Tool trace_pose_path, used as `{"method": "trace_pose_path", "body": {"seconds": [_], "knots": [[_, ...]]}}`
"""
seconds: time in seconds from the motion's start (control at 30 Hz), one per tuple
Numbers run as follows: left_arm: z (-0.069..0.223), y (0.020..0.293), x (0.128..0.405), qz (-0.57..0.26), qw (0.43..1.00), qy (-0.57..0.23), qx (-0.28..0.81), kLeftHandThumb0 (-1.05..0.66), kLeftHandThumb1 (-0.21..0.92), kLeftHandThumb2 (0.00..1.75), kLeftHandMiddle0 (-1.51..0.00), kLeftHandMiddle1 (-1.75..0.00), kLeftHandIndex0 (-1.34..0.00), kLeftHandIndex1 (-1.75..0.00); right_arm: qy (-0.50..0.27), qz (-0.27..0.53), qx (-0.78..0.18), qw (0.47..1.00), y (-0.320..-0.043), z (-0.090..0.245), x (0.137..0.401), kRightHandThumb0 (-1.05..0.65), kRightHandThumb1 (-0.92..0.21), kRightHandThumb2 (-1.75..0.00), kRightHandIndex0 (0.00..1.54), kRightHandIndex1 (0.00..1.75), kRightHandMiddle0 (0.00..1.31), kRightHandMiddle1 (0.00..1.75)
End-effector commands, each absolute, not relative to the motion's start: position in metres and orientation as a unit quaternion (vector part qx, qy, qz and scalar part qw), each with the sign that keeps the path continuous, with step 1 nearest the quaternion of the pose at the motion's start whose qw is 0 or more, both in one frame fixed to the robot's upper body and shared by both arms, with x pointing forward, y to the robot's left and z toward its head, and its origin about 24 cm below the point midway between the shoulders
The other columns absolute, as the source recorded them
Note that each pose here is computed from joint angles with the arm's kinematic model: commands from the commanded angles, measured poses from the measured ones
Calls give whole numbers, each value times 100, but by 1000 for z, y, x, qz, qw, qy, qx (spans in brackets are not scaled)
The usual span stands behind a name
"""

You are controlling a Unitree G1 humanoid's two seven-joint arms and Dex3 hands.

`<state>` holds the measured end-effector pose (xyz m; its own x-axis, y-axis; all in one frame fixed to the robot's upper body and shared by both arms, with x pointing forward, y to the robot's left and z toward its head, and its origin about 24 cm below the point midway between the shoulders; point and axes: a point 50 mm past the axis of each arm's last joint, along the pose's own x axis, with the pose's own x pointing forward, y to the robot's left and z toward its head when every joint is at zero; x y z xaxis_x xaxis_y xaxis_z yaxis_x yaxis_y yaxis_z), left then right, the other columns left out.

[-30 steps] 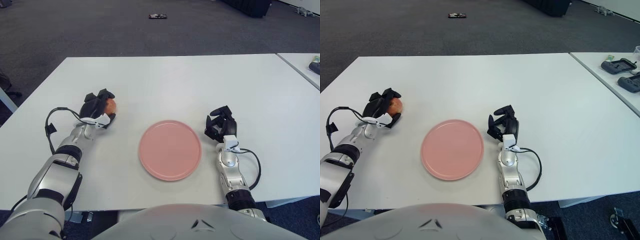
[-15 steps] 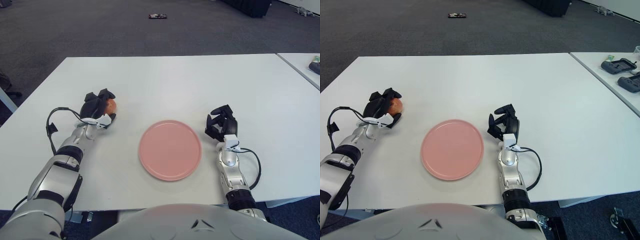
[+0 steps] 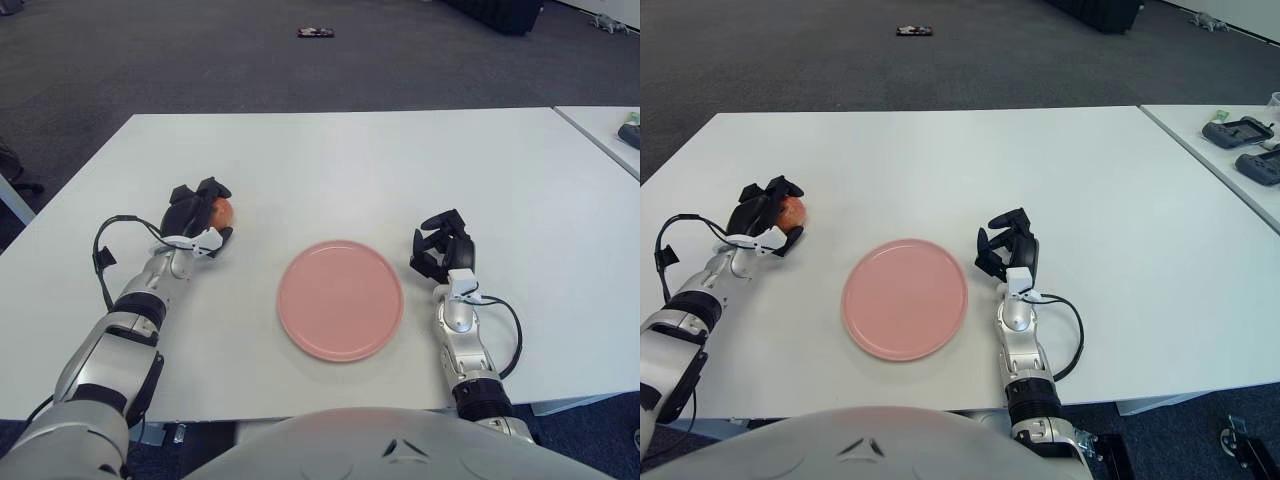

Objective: Put the apple into the plate.

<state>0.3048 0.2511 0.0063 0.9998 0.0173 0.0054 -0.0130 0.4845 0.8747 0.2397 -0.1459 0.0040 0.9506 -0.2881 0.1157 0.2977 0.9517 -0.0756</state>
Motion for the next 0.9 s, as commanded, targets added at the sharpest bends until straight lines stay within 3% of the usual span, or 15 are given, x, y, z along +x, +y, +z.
{"method": "trace_pose_path", "body": {"seconds": [0.0, 0.63, 0.87], "knots": [[-3, 248, 299, -15, 864, 19, 504, -53, 16, 151, -135, -175, -74, -175, -60, -151, -51, 985, -148, 6, 240, -40, -60, -97, 62, 165, 39, 175], [11, 245, 298, -16, 904, -23, 427, -53, 16, 152, -136, -175, -74, -175, -55, -151, -46, 986, -149, 5, 240, -40, -59, -98, 63, 167, 40, 175], [27, 239, 297, -15, 916, -73, 395, -54, 14, 154, -136, -175, -75, -175, -57, -145, -51, 986, -149, 4, 240, -40, -58, -99, 64, 169, 41, 175]]}}
